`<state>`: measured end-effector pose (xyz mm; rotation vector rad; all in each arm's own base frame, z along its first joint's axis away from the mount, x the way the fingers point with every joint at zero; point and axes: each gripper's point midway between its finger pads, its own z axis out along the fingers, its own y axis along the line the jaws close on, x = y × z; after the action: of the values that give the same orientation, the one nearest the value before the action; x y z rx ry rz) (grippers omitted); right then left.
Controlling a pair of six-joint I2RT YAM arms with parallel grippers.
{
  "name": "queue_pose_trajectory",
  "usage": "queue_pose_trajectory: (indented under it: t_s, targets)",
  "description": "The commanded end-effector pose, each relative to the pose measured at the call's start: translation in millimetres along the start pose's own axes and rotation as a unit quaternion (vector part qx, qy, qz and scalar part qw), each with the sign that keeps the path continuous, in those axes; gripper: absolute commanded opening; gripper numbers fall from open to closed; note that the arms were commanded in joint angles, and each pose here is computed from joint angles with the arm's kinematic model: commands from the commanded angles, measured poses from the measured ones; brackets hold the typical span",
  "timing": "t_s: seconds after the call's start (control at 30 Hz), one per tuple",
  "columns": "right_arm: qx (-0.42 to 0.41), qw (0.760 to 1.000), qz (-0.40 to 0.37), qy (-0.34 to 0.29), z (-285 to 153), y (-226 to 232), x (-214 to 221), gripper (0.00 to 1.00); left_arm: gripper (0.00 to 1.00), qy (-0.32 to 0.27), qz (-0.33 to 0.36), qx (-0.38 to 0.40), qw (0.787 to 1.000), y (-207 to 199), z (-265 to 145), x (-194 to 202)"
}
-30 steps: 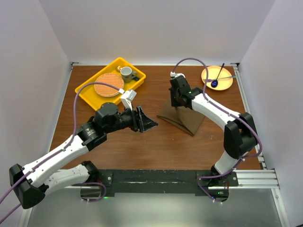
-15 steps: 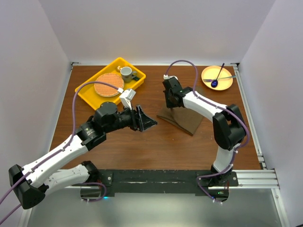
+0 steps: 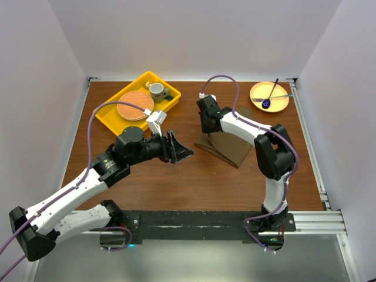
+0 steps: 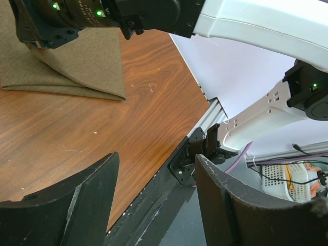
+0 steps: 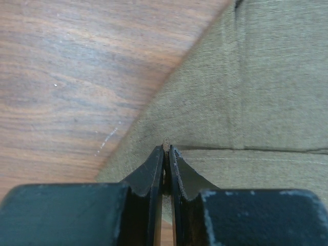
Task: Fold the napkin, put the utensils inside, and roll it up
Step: Fold the napkin
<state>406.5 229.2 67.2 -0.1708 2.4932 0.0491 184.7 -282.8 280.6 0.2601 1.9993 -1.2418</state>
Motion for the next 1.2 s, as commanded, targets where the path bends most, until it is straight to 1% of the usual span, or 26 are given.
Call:
queue_pose_trajectory:
  t_s: [0.0,0.07,0.1,0.13,0.17,0.2,0.23,0.3,0.33,0.4,0.43,0.47,0.5,0.53,0.57,0.6,0.63,0.73,0.77,0.8,0.87,0.9,0.93,1.0,1.1,1.17]
  targets:
    - [-0.034,0.999,0.019,-0.024,-2.0,24.7,-19.6,0.11,0.66,-0.03,0.021,0.017,0.999,-13.5,-6.6,-20.4]
    - [-0.041,0.999,0.018,-0.015,-0.8,27.8,-15.2,0.15,0.66,-0.03,0.022,0.017,0.999,-13.5,-7.1,-20.4]
    - [-0.049,0.999,0.019,-0.009,-2.1,29.9,-13.5,0.2,0.66,-0.031,0.024,0.018,0.999,-13.7,-7.4,-20.6]
    - [-0.058,0.998,0.019,-0.008,-6.3,32.6,-14.3,0.36,0.66,-0.03,0.023,0.013,0.999,-11.6,-7.1,-20.0]
    - [-0.063,0.998,0.018,0.0,-10.5,33.7,-11.1,0.44,0.66,-0.031,0.024,0.01,0.999,-10.6,-7.1,-20.8]
    - [-0.075,0.997,0.026,-0.01,-24.1,34.7,-19.1,0.52,0.66,-0.035,0.026,0.005,0.999,-8.3,-7.4,-22.3]
    - [-0.077,0.996,0.035,-0.017,-32.0,33.0,-23.6,0.65,0.67,-0.039,0.025,0.001,0.999,-6.4,-7.3,-23.7]
    - [-0.079,0.995,0.052,-0.034,-48.6,23.7,-28.8,0.73,0.67,-0.047,0.021,-0.011,0.999,-1.1,-3.6,-26.5]
    - [-0.084,0.991,0.081,-0.059,-69.2,10.1,-44.3,0.77,0.67,-0.051,0.02,-0.015,0.998,1.1,-0.6,-28.8]
    - [-0.077,0.99,0.109,-0.054,-74.1,-12.9,-36.8,0.77,0.67,-0.052,0.015,-0.025,0.998,9.8,14.6,-28.9]
    - [-0.063,0.987,0.141,-0.053,-79.7,-41.0,-36.2,0.77,0.67,-0.047,0.013,-0.027,0.998,12.5,21.7,-27.8]
    - [-0.047,0.986,0.153,-0.036,-79.8,-57.5,-25.9,0.77,0.68,-0.039,0.01,-0.032,0.999,16.1,30.1,-26.2]
    - [-0.03,0.985,0.164,-0.033,-80.5,-74.1,-21.8,0.77,0.69,-0.026,0.009,-0.043,0.999,23.9,48.3,-25.5]
    - [-0.001,0.984,0.173,-0.032,-79.8,-104.2,-14.3,0.76,0.69,-0.017,0.009,-0.053,0.998,29.8,58.7,-24.6]
    - [0.016,0.984,0.175,-0.033,-81.0,-119.5,-10.7,0.76,0.7,-0.008,0.01,-0.063,0.998,35.4,68.9,-24.0]
    - [0.034,0.983,0.18,-0.033,-81.0,-135.1,-6.8,0.75,0.71,0.009,0.02,-0.078,0.997,45.6,90.0,-23.4]
    - [0.056,0.979,0.195,-0.033,-82.7,-160.5,-0.9,0.74,0.71,0.01,0.026,-0.094,0.995,53.6,99.9,-26.3]
    - [0.091,0.968,0.229,-0.039,-82.9,-202.2,8.5,0.66,0.72,0.024,0.052,-0.143,0.988,83.6,136.8,-33.5]
    - [0.104,0.966,0.234,-0.043,-83.7,-210.1,9.8,0.61,0.73,0.03,0.061,-0.159,0.985,92.8,144.8,-35.0]
    - [0.108,0.965,0.236,-0.043,-82.4,-214.6,11.2,0.61,0.74,0.054,0.074,-0.186,0.978,109.7,158.2,-33.3]
    - [0.111,0.963,0.241,-0.036,-73.1,-223.8,15.0,0.61,0.77,0.063,0.085,-0.231,0.967,131.9,166.7,-37.1]
    - [0.115,0.961,0.249,-0.032,-69.7,-230.7,17.1,0.63,0.79,0.079,0.092,-0.249,0.961,145.2,173.8,-33.7]
    - [0.113,0.961,0.251,-0.032,-65.9,-233.6,15.6,0.64,0.79,0.079,0.097,-0.266,0.956,154.4,175.4,-35.8]
    - [0.098,0.959,0.264,-0.016,-52.2,-239.3,19.8,0.64,0.81,0.085,0.108,-0.276,0.951,166.8,181.9,-35.2]
    - [0.096,0.957,0.274,-0.013,-41.1,-245.1,16.8,0.62,0.81,0.1,0.121,-0.289,0.944,181.5,187.5,-31.2]
    - [0.084,0.958,0.273,-0.019,-36.4,-242.7,11.1,0.57,0.81,0.106,0.126,-0.292,0.942,189.5,188.0,-27.9]
